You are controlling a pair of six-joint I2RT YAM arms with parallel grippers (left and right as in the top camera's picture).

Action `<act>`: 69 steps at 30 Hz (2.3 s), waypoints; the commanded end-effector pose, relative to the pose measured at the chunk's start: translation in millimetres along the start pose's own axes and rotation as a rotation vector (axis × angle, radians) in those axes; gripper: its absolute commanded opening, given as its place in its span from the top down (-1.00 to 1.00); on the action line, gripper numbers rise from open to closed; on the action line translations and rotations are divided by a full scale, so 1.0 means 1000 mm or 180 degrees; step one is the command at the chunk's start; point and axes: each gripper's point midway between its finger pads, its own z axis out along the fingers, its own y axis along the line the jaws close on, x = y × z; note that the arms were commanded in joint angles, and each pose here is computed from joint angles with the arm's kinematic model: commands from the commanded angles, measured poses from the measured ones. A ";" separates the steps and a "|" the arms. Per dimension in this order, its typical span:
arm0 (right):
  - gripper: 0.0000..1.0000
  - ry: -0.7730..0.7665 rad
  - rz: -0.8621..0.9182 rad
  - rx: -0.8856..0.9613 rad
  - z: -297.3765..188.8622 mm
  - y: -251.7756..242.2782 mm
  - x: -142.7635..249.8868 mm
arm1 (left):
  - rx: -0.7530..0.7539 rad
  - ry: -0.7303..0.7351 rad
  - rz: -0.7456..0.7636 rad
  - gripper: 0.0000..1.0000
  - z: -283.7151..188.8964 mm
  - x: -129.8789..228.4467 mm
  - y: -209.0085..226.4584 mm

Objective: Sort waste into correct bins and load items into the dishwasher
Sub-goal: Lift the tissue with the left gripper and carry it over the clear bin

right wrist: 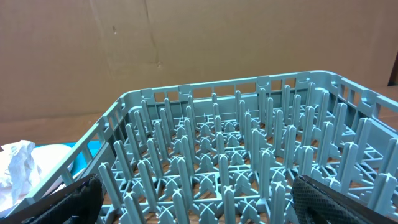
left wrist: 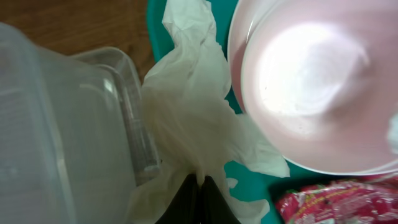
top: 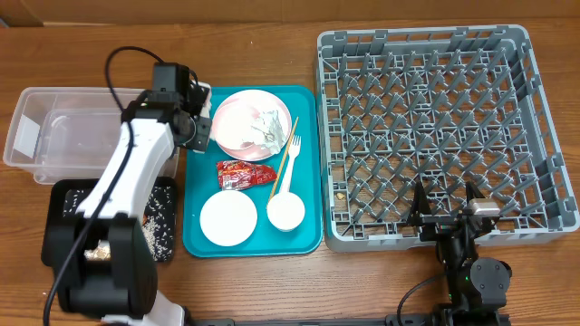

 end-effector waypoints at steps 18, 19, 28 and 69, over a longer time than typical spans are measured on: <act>-1.00 -0.0019 -0.0012 0.0019 0.000 -0.001 0.001 | -0.0526 -0.0537 -0.1796 0.92 -0.083 -0.005 0.060; -1.00 -0.0018 -0.0012 0.0019 0.000 -0.001 0.001 | -0.0560 -0.0520 -0.1935 0.91 -0.083 -0.001 0.066; -1.00 -0.0018 -0.0012 0.0019 0.000 -0.001 0.001 | -0.0811 -0.0332 -0.3174 0.91 -0.070 0.050 0.121; -1.00 -0.0019 -0.0012 0.0019 0.000 -0.001 0.001 | 0.0465 -0.0522 -0.3312 0.91 0.028 0.024 0.078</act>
